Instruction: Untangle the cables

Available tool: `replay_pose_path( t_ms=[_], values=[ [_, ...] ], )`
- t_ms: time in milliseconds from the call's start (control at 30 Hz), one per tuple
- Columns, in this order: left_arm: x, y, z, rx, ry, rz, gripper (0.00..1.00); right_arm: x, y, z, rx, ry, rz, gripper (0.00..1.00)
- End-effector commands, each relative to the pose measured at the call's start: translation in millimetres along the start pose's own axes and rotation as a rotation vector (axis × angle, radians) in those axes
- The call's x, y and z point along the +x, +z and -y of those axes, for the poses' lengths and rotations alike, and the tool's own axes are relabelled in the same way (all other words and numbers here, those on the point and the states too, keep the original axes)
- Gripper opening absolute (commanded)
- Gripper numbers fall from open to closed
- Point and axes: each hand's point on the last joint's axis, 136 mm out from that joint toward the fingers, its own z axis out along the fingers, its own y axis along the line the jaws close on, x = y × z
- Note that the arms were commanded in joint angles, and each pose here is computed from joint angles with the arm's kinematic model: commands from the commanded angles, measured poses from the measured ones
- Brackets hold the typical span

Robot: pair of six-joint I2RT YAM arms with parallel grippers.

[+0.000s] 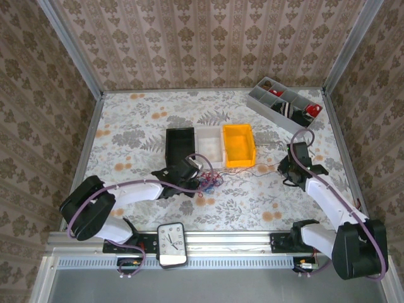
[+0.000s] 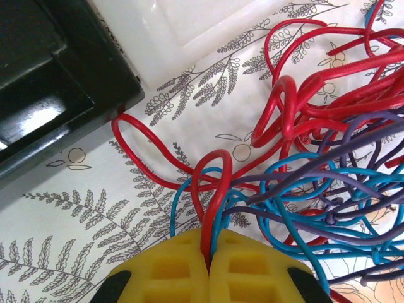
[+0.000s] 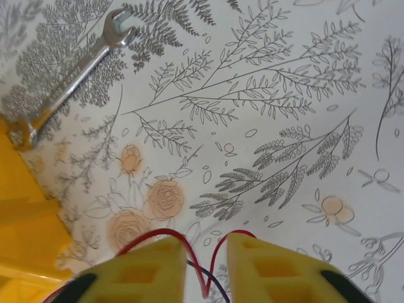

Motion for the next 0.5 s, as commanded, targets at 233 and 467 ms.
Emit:
replay_pose_path(
  t_ms=[233,467],
  values=[
    [24.1,-3.1,-26.9,-0.142,-0.047,-0.068,0.0,-39.5,4.2,-7.0,0.052,-0.021,0.092,0.0],
    [45.4,-26.4,-76.3,-0.35,-0.185,-0.095,0.0,-87.0,3.6,5.5,0.096,0.066,0.158,0.0]
  ],
)
